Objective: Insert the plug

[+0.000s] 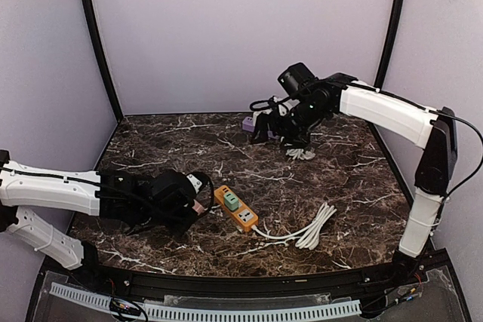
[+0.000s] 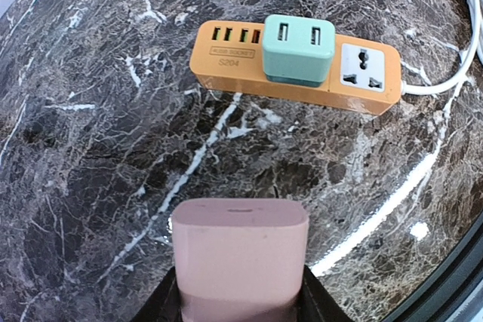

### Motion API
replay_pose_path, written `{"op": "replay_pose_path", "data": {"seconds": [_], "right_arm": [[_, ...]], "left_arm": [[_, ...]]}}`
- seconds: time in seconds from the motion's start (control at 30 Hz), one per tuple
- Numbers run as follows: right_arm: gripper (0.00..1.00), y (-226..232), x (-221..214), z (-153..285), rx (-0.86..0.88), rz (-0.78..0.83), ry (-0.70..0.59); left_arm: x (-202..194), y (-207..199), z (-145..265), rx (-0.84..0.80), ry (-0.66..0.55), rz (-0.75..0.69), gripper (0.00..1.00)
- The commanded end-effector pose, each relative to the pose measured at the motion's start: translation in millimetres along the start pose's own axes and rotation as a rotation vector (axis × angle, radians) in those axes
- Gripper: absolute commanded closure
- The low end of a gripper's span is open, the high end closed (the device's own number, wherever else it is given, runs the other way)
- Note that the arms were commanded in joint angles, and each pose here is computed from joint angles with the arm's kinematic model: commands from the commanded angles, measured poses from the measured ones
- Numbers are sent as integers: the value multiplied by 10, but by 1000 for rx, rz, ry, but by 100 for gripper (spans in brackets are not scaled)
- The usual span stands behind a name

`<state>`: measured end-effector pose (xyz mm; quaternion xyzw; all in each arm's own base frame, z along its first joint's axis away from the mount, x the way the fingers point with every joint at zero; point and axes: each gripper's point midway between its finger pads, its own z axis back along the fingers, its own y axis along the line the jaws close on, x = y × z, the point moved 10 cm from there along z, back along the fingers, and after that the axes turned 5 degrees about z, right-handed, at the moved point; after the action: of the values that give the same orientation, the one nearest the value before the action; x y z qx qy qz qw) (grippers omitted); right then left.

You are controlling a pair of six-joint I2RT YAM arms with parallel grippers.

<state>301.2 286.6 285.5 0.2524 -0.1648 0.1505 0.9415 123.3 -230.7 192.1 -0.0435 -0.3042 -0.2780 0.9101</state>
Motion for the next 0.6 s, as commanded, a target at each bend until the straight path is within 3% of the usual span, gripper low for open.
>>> {"op": "replay_pose_path", "data": {"seconds": [0.0,0.33,0.57], "right_arm": [[1,149,66,162,135,9,-68],[1,314,47,243,252,50,-70],[1,482,-51,256,316,101,-54]], "left_arm": [[52,166,71,29,-57,-47,99],[161,302,282,-83,-337,-87,99],[149,325,324,-128,-424,-136,99]]}}
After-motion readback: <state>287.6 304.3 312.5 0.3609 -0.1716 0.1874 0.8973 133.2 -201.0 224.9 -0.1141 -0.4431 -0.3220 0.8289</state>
